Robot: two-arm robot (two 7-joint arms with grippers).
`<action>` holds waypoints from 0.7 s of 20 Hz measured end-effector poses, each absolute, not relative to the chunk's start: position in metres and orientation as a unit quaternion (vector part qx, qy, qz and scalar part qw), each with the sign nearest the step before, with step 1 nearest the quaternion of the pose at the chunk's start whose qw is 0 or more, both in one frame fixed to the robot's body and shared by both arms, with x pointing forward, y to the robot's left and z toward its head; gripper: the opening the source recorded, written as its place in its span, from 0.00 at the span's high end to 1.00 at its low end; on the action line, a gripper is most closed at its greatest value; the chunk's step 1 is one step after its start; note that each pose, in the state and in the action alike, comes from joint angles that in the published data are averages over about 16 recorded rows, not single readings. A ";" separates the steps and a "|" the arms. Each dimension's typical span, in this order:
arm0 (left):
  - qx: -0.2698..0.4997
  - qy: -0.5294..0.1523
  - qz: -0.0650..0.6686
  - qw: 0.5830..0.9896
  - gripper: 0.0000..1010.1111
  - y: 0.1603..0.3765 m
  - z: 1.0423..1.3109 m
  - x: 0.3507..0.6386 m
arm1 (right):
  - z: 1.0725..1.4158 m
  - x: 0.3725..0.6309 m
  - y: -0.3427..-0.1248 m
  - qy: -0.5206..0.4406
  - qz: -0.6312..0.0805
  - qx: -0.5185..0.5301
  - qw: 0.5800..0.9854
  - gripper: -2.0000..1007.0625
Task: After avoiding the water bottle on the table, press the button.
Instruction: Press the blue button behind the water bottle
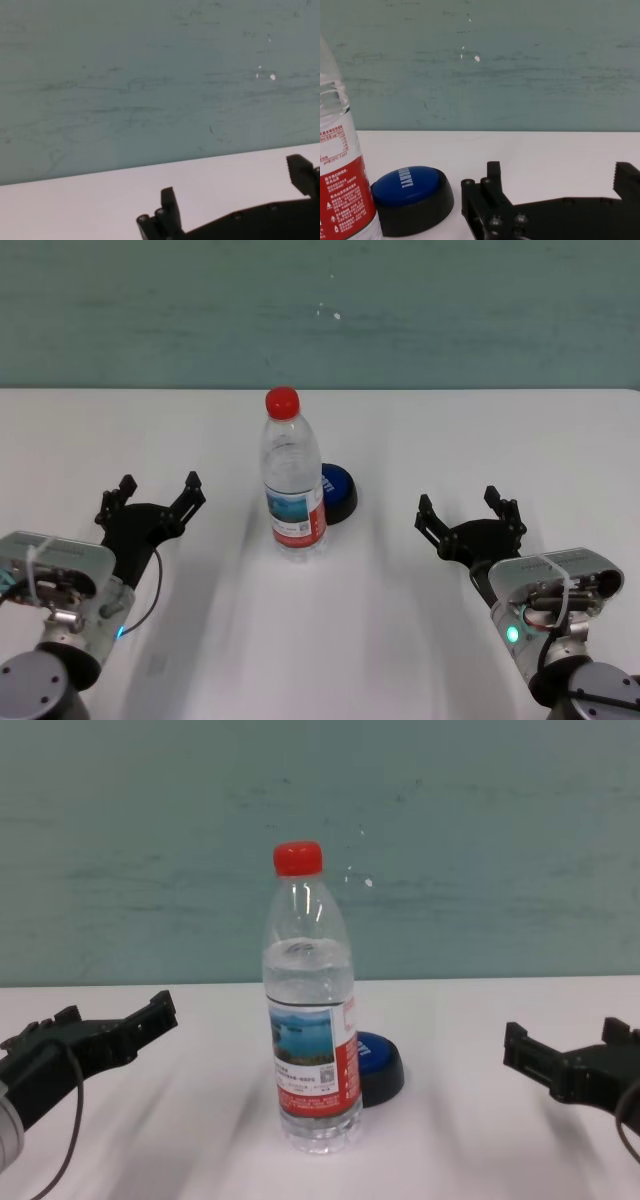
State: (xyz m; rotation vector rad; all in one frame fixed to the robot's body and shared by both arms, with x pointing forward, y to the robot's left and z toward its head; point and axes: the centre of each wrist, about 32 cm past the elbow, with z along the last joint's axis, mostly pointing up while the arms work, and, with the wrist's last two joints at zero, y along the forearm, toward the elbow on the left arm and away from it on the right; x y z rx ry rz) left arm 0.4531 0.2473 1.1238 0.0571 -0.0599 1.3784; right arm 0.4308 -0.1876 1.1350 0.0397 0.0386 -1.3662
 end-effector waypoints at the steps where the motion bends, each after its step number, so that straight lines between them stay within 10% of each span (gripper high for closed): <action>1: 0.026 -0.028 0.636 0.771 0.00 0.247 1.124 0.453 | 1.135 0.431 -0.188 0.018 -0.631 0.018 0.775 0.00; 14: 0.026 -0.028 0.636 0.771 0.00 0.247 1.124 0.453 | 1.135 0.431 -0.188 0.018 -0.631 0.018 0.775 0.00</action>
